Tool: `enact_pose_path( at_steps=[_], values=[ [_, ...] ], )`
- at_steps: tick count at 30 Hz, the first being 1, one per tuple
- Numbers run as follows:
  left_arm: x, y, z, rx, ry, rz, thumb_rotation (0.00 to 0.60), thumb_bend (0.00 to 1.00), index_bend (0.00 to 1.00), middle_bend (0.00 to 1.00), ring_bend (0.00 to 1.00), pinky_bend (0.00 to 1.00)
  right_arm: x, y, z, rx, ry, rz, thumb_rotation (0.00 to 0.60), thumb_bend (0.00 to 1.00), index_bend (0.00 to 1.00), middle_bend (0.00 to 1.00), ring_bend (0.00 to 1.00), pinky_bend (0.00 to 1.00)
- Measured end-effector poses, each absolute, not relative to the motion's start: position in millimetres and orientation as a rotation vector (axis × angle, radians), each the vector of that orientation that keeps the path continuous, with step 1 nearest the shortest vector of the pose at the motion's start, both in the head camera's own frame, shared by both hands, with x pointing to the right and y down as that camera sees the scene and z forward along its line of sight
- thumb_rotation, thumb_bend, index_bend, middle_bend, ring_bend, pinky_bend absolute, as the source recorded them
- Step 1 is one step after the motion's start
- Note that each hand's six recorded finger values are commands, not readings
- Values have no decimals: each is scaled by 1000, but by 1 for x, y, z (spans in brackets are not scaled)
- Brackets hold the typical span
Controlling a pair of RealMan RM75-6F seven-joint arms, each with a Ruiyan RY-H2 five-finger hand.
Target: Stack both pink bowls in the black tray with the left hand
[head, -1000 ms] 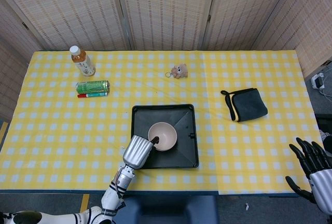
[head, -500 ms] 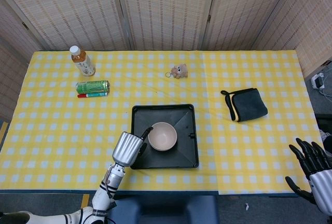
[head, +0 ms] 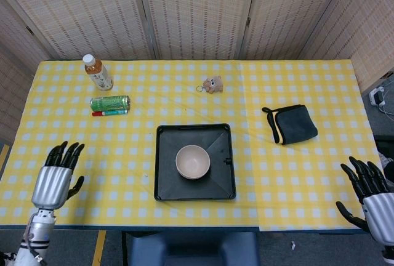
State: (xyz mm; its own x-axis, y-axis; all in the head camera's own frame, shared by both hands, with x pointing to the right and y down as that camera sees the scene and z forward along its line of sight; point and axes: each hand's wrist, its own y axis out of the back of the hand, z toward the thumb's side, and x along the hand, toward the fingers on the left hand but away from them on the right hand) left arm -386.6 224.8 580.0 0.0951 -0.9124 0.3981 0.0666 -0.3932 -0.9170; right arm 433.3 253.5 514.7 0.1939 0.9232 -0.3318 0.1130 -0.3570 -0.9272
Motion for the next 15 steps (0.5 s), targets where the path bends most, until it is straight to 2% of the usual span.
enact_pose_path(
  at_steps=[3, 6, 15],
  values=[
    [-415, 262, 562, -1504, 942, -1505, 600, 363, 106, 3, 0, 0, 429, 252, 521, -1655, -971, 1268, 600, 315, 0, 0, 0, 0],
    [-420, 280, 549, -1498, 958, -1480, 600, 362, 103, 3, 0, 0, 426, 250, 526, -1638, -954, 1281, 600, 315, 0, 0, 0, 0],
    [-435, 288, 537, -1488, 1005, -1486, 600, 363, 103, 3, 0, 0, 423, 247, 532, -1625, -937, 1300, 600, 315, 0, 0, 0, 0]
  ],
)
